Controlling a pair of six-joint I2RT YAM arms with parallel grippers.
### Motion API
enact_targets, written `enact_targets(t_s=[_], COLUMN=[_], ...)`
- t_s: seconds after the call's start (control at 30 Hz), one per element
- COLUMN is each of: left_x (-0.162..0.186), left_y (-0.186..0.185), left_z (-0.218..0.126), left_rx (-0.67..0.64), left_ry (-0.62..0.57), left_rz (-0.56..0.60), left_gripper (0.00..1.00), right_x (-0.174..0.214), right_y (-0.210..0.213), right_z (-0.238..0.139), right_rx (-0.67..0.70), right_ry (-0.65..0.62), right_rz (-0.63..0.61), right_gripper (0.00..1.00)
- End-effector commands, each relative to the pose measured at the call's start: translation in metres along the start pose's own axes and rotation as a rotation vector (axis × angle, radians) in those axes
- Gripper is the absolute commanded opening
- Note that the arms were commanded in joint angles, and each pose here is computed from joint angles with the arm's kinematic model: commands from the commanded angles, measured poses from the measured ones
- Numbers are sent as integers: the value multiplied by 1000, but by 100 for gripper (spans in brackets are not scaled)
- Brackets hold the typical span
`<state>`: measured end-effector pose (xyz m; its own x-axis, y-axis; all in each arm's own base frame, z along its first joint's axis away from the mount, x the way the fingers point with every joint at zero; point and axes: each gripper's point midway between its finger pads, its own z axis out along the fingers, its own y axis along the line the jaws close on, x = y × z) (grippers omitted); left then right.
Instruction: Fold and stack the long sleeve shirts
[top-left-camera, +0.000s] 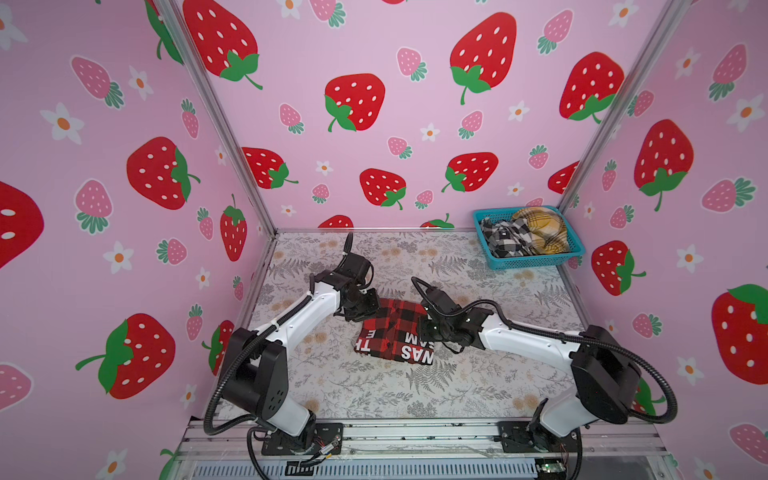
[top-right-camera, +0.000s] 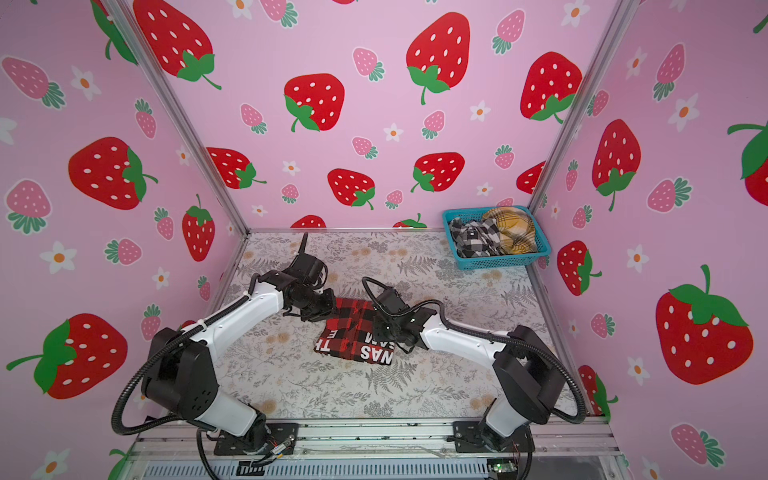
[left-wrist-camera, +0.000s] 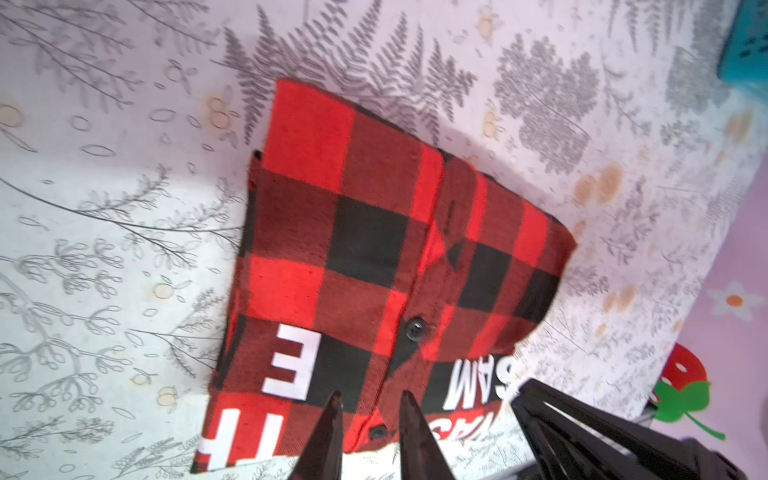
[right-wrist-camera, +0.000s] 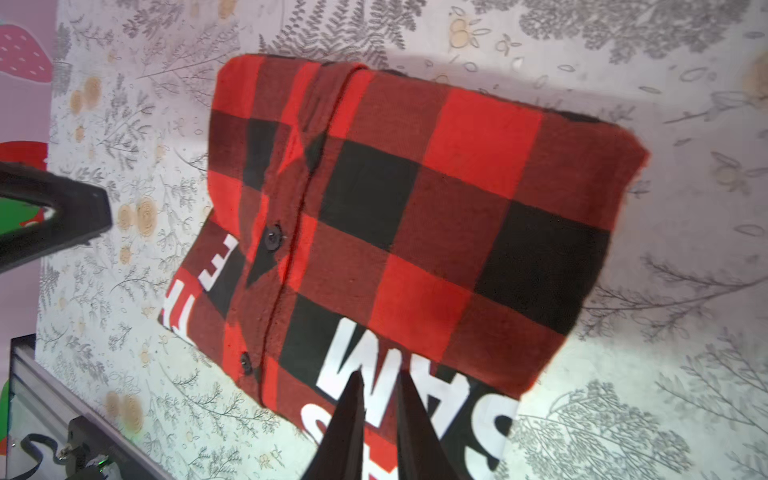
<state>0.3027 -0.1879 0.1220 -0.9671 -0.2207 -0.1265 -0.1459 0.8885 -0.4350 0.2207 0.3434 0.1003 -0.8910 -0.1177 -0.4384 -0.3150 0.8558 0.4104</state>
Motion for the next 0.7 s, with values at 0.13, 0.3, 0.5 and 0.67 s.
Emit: enact_targets(t_s=[0.13, 0.3, 0.5, 0.67], left_x=[55, 61, 58, 69], left_y=[8, 31, 65, 76], left_z=[45, 59, 69, 77], left_rx=[71, 19, -8, -18], left_ry=[193, 200, 200, 235], left_rz=[-131, -155, -237, -243], left_gripper=[12, 10, 8, 7], right_x=[15, 35, 56, 68], right_y=[58, 65, 33, 0], right_z=[13, 32, 48, 54], right_rx=[-153, -170, -90, -28], right_ry=[59, 130, 197, 234], right_rz=[-75, -77, -20, 24], right_gripper=[19, 19, 18, 18])
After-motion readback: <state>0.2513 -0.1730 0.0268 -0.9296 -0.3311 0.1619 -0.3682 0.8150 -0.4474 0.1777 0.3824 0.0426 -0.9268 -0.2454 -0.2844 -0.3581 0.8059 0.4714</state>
